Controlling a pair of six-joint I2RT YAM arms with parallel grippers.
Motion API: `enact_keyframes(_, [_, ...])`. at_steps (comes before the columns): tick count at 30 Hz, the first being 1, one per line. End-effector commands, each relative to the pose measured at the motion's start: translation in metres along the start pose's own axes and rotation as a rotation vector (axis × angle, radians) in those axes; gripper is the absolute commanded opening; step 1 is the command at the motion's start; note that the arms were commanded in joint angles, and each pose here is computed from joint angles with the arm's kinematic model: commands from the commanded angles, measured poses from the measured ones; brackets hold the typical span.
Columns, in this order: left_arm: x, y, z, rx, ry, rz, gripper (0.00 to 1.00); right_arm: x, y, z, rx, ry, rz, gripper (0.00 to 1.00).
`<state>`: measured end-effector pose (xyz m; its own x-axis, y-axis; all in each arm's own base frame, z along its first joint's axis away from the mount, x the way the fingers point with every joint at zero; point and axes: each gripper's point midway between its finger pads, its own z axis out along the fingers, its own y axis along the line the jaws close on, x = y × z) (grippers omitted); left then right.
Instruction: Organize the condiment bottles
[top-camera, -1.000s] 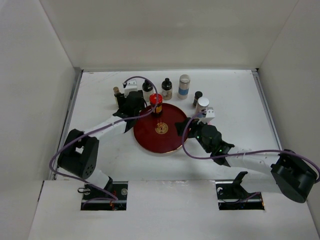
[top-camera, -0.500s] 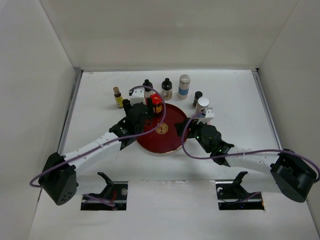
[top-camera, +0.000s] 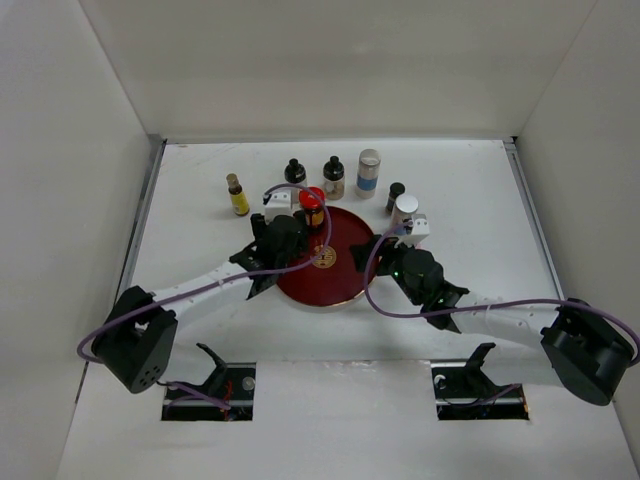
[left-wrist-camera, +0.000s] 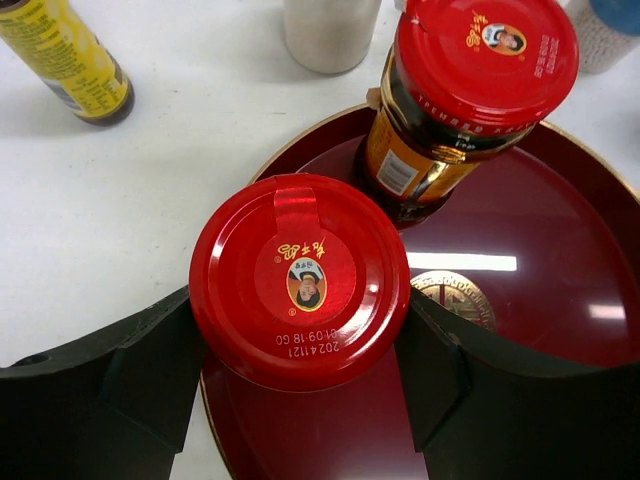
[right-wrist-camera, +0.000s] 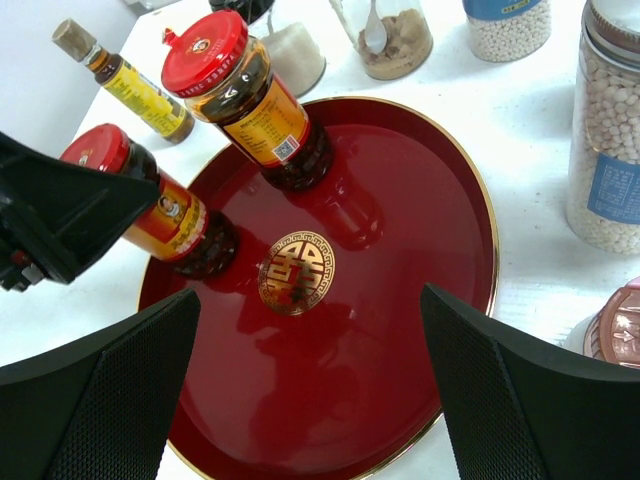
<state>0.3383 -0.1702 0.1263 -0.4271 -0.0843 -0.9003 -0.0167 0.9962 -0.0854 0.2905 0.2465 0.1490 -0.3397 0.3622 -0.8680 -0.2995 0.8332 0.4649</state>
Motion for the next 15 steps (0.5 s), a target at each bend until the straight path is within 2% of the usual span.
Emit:
enact_keyframes(1, [-0.057,-0.017,0.002,0.060,-0.187,-0.156,0.48,-0.021,0.012,0.003,-0.036,-0.067,0.030,0.94])
enact_keyframes(6, [-0.059,-0.015,0.013,0.049,-0.207,-0.163,0.51,-0.021,0.012,0.003,-0.036,-0.067,0.026,0.94])
enact_keyframes(12, [-0.059,-0.012,0.016,0.039,-0.212,-0.161,0.81,-0.020,0.012,0.002,-0.039,-0.063,0.032,0.95])
enact_keyframes(15, [-0.075,-0.012,0.004,0.057,-0.254,-0.167,0.89,-0.021,0.013,0.004,-0.040,-0.061,0.025,0.95])
